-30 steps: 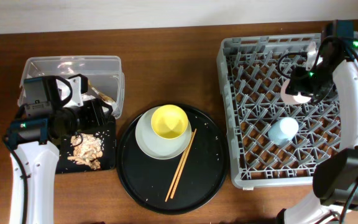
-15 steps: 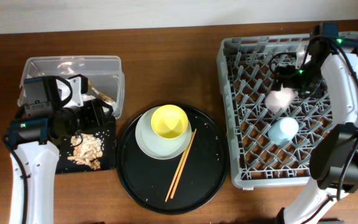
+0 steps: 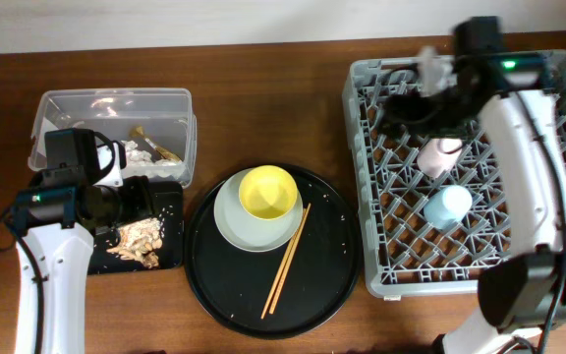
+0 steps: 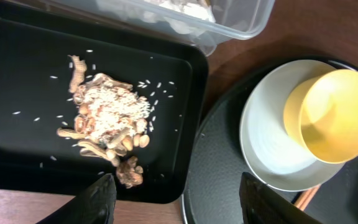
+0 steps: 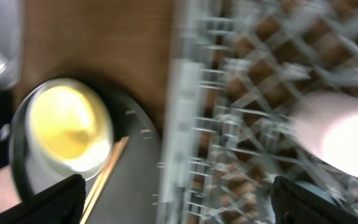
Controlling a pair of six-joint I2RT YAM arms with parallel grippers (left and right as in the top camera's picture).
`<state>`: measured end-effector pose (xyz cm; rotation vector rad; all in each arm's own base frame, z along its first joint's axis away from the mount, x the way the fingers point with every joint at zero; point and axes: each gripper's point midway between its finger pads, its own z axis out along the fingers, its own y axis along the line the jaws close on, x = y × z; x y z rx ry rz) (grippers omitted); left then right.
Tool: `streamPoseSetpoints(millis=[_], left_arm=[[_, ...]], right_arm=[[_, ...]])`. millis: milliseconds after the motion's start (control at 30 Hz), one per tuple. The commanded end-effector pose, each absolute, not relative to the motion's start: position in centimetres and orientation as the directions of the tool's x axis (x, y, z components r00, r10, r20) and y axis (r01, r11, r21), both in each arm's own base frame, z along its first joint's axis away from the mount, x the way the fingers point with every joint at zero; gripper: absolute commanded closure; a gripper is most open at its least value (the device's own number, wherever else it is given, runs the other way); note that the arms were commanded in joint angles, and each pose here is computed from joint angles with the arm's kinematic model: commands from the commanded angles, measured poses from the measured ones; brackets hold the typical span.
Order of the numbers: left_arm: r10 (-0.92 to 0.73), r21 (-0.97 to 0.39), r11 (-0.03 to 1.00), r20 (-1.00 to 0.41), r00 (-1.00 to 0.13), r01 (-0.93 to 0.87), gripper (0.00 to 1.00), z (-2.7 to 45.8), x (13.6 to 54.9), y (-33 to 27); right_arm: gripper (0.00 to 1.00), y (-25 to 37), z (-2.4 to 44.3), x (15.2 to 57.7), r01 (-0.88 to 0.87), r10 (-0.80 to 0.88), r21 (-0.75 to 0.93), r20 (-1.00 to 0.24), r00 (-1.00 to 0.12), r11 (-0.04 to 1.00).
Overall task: Sort waste into correct bins and load items into the dishwasher rack
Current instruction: 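Grasp the yellow bowl with the right gripper and lift it, then place the yellow bowl upright in the back of the dish rack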
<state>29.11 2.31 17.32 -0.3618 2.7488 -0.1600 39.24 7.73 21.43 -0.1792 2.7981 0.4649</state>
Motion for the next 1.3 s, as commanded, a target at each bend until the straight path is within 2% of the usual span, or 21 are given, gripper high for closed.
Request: streamPoseSetpoints(millis=[0,133,233,267,300,433,500,633,733,900,1100,1267], left_arm=[[-0.286,-0.126,0.958,-0.353,-0.891,-0.257,0.36,17.6,29.0,3.1],[-0.286,-0.126,0.958,-0.349,-0.892,-0.257,0.36,17.6,28.9,3.1],[-0.286,-0.126,0.958,-0.349,-0.892,-0.257,0.36,17.6,28.9,3.1],[-0.286,-0.126,0.958,-0.349,-0.892,-0.257,0.32,17.6,28.9,3.1],[-0.286,-0.126,0.958,-0.349,-0.892,-0.257,0.32,17.6,28.9,3.1],[-0.286,-0.126,0.958,-0.349,-0.892,-0.257,0.32,17.6,28.9,3.1],[-0.286,-0.126,0.958,-0.349,-0.892,-0.257,0.32,17.6,28.9,3.0],[-0.286,-0.129,0.958,-0.349,-0.892,-0.257,0.32,17.6,28.9,3.0],[-0.286,-0.129,0.958,-0.349,-0.893,-0.256,0.32,17.6,28.9,3.0],[-0.286,-0.129,0.958,-0.349,-0.892,-0.257,0.32,17.6,28.9,3.0],[-0.286,-0.129,0.958,-0.35,-0.892,-0.256,0.32,17.6,28.9,3.0],[-0.286,-0.129,0.958,-0.35,-0.892,-0.256,0.32,17.6,28.9,3.0]], right_arm=[[0.11,14.8,20.1,37.6,-0.332,-0.25,0.3,-0.28,-0.927,0.895],[0.19,20.3,15.7,35.8,-0.367,-0.337,0.261,-0.154,-0.929,0.893],[0.31,22.8,12.2,35.1,-0.329,-0.324,0.265,-0.063,-0.944,0.906],[0.34,23.6,10.5,34.8,-0.31,-0.315,0.262,-0.022,-0.949,0.914],[0.42,24.3,7.9,34.3,-0.278,-0.298,0.247,0.048,-0.953,0.928],[0.43,24.2,4.5,34.0,-0.235,-0.268,0.222,0.131,-0.954,0.946],[0.48,24.2,3.2,33.8,-0.23,-0.266,0.215,0.158,-0.951,0.949],[0.78,24.2,2.5,34.0,-0.229,-0.266,0.213,0.163,-0.95,0.95],[0.96,24.0,2.6,34.2,-0.221,-0.258,0.213,0.162,-0.952,0.952],[0.96,22.7,3.9,35.2,-0.19,-0.224,0.217,0.144,-0.964,0.957],[0.96,18.6,12.5,39.4,-0.171,-0.162,0.126,-0.072,-0.984,0.977],[0.96,14.9,20.5,42.0,-0.217,-0.179,0.12,-0.267,-0.947,0.969]])
